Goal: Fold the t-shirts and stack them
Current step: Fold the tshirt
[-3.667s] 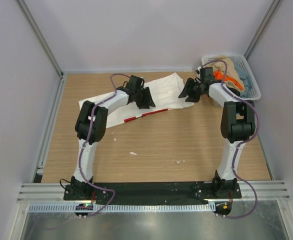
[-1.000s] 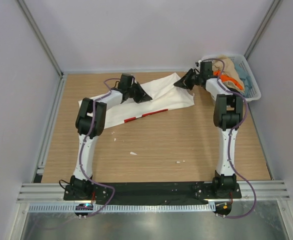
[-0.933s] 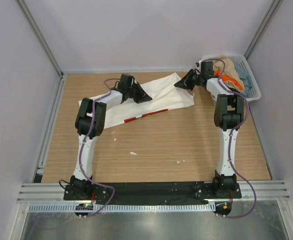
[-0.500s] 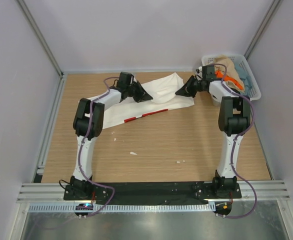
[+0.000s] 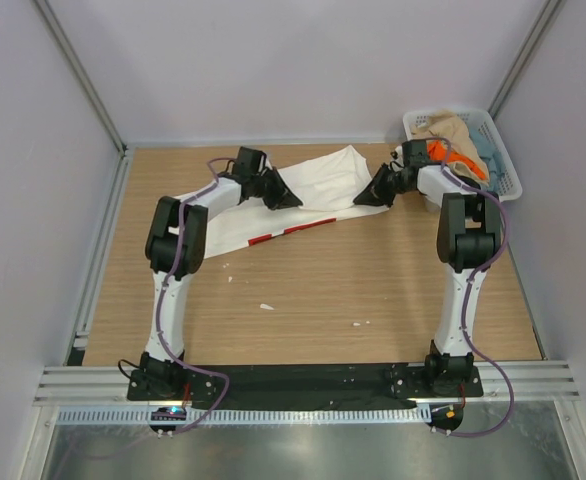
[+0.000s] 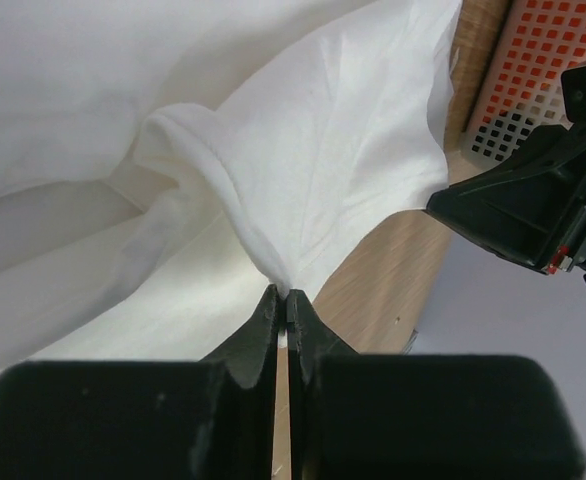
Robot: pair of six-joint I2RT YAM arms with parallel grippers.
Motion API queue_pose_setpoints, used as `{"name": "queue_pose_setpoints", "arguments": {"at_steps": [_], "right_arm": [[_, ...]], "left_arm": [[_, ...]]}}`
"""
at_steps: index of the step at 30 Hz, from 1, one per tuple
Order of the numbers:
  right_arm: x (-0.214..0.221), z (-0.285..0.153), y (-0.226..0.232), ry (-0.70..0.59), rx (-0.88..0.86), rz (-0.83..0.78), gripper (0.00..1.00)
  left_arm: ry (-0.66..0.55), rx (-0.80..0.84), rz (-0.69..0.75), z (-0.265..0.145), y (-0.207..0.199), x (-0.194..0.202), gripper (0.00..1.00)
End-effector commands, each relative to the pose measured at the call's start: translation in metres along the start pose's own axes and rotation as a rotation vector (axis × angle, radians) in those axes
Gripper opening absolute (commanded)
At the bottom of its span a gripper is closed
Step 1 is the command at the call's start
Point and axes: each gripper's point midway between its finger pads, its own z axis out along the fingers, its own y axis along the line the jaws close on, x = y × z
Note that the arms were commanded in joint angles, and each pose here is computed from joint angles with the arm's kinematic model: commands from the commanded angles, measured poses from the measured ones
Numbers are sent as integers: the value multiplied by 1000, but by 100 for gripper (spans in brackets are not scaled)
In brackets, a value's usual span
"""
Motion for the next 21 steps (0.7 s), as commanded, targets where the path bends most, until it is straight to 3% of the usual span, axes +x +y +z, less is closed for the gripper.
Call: {"name": "queue_pose_setpoints", "arguments": {"at_steps": [1,3,4,7,10,15,19,21], "right_arm": [[-10,-9,6,-34,15,-58,13],[-9,-9,1,-22,39,-60,16],[-10,-9,-2,-21,54,-82,20],[-18,-17,-8,-43,127,-149,33],[-31,-25,-3,-87,164,-197,38],[-47,-12,32,-152,83,-200,34],[-48,15,57,-183,-42,-146,30],[-60,24,70,-224,-127,-84,22]], "left_arm": [[-2,17,52,-18,-17,-6,3],[18,-24,45,-20,-9,-2,8],[17,-32,77,-21,-8,-3,17],[12,-76,127,-28,-5,-4,30],[-2,-72,215,-41,-18,-8,37],[-42,-8,274,-42,-45,-17,33],[-42,96,234,-21,-55,-22,20],[-34,118,181,-5,-48,-24,13]]}}
